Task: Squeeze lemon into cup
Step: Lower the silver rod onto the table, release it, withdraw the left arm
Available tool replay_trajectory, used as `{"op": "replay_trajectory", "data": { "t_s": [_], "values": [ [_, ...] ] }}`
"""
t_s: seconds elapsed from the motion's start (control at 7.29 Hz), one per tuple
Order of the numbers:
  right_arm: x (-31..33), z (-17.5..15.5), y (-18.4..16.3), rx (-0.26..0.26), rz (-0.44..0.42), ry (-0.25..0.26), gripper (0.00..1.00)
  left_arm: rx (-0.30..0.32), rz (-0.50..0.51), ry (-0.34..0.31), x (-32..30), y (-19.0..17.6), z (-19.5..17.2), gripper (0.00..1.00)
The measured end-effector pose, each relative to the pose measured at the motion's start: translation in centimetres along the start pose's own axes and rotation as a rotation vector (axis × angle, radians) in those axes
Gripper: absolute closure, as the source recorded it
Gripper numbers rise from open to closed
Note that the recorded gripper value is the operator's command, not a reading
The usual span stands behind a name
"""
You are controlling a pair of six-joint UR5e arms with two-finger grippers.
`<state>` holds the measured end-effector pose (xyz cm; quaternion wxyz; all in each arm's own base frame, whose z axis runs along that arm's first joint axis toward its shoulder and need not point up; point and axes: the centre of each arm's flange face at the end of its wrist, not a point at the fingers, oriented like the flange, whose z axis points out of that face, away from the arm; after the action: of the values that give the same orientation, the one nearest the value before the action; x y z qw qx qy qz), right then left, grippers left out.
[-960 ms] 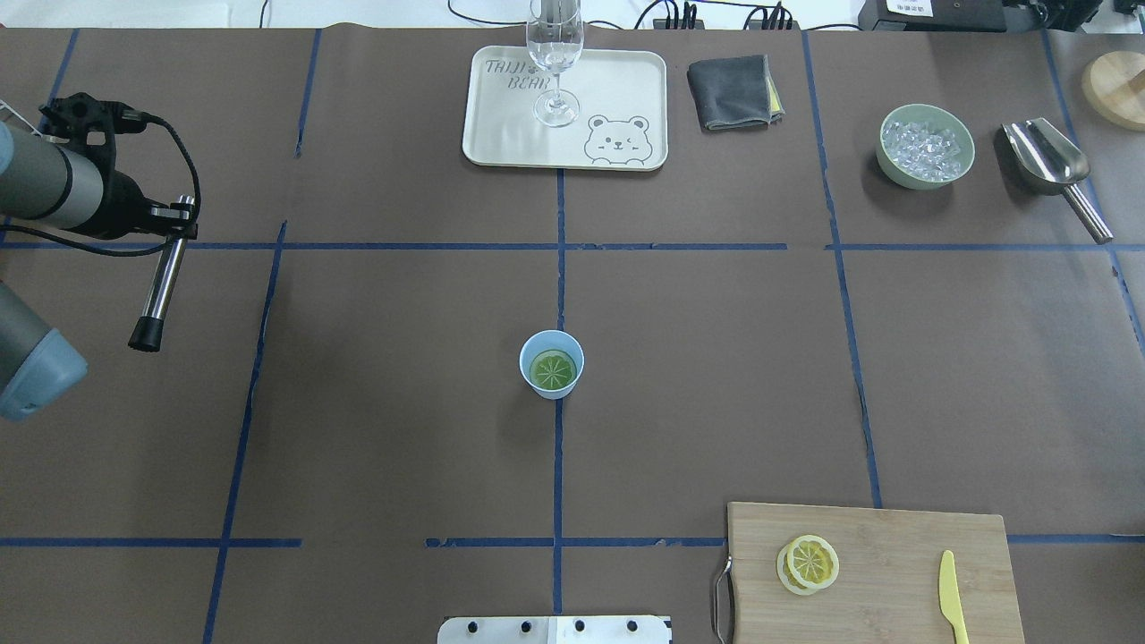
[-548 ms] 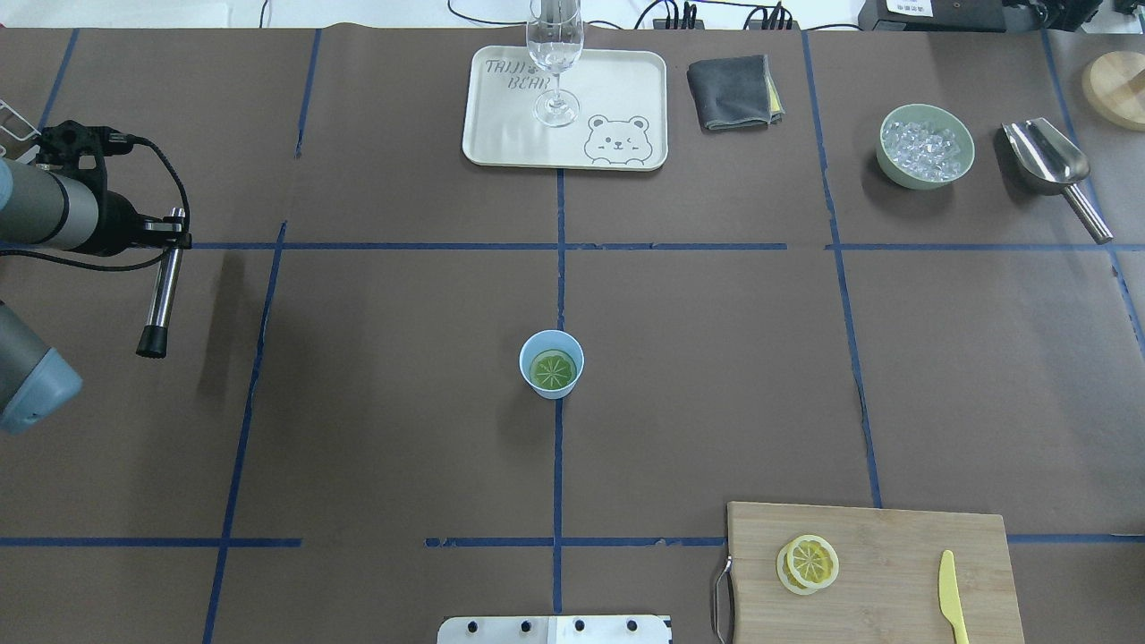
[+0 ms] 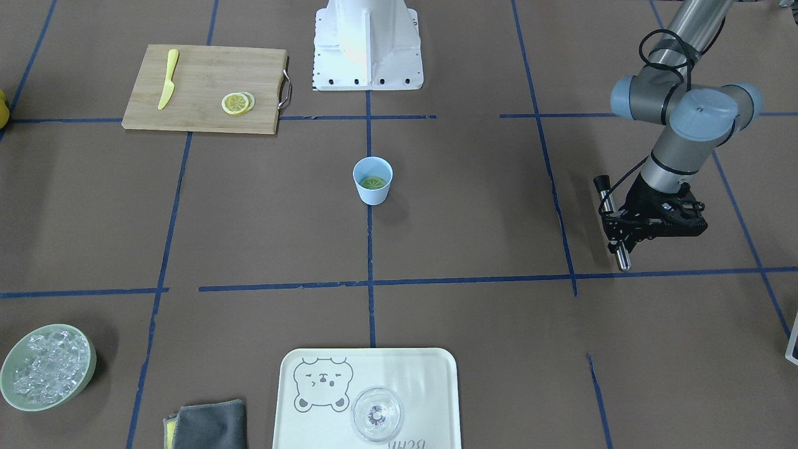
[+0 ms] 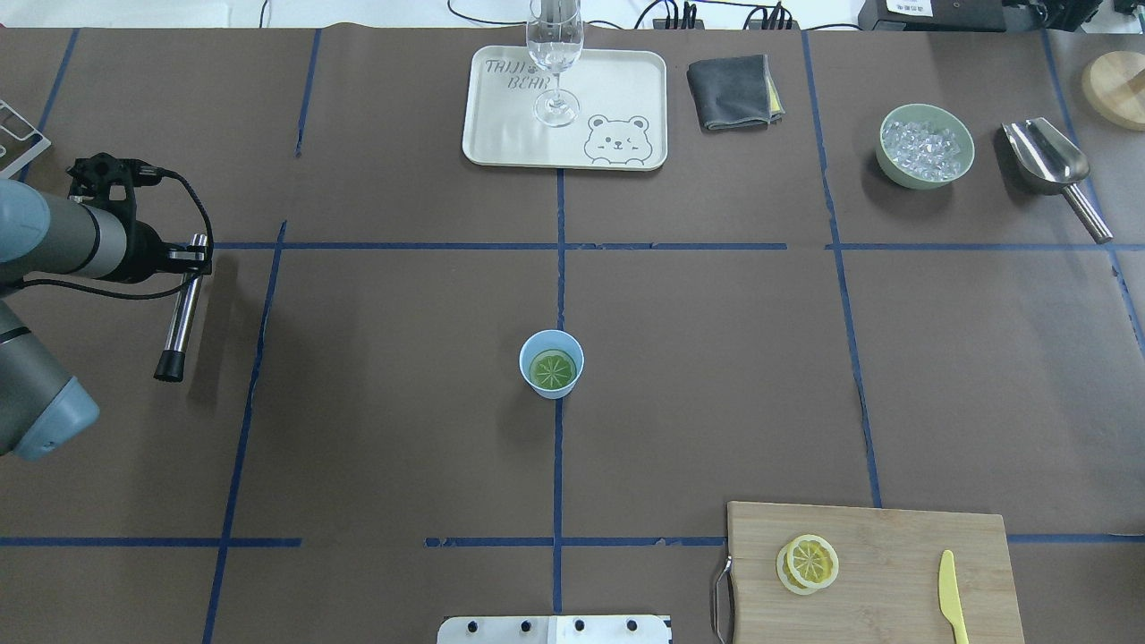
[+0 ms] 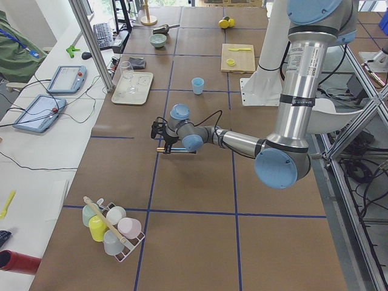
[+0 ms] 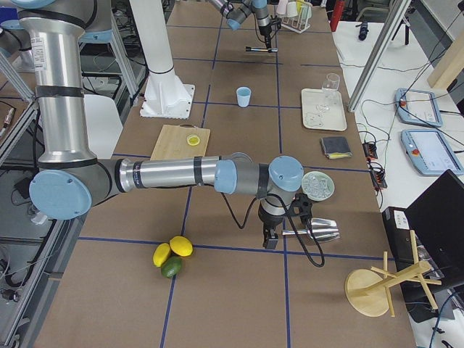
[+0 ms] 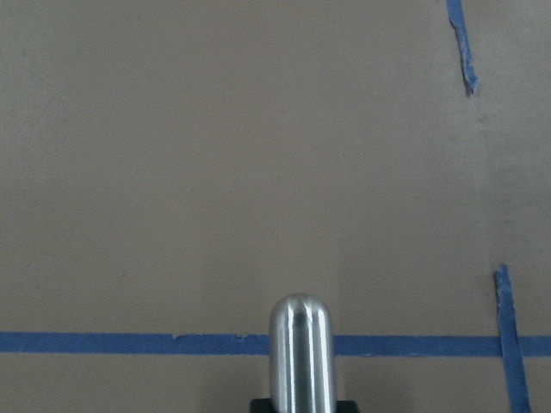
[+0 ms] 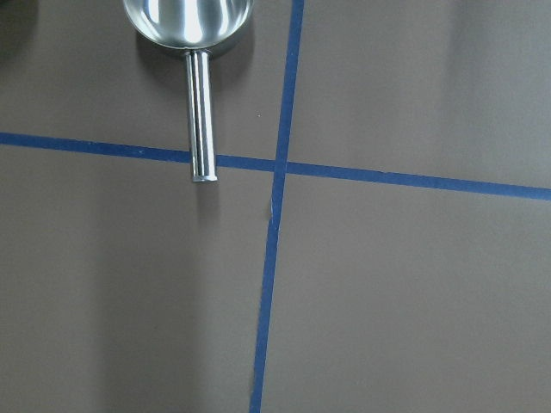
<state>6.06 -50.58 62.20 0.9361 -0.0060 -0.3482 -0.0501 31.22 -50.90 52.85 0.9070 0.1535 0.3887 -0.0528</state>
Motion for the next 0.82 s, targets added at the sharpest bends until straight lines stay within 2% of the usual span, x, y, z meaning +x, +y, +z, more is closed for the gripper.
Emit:
{"op": "replay_trajectory", "data": {
  "t_s": [0.14, 0.27, 0.41, 0.82],
  "values": [
    [-0.03, -0.04, -0.05, 0.001, -0.001, 0.000, 0.00, -0.007, 0.005, -0.001, -0.04, 0.50, 0.18, 0.79],
    [-0.05, -0.08, -0.09, 0.001, -0.001, 0.000, 0.00, -0.012, 0.008, -0.001, -0.03, 0.81, 0.30, 0.68],
    [-0.06, -0.09, -0.11, 0.002, -0.001, 0.001, 0.00, -0.016, 0.013, 0.000, 0.13, 1.08, 0.44, 0.03],
    [-0.04, -0.08, -0.12, 0.001, -0.001, 0.002, 0.00, -0.018, 0.049, 0.011, 0.81, 1.36, 0.08, 0.00]
  ]
}}
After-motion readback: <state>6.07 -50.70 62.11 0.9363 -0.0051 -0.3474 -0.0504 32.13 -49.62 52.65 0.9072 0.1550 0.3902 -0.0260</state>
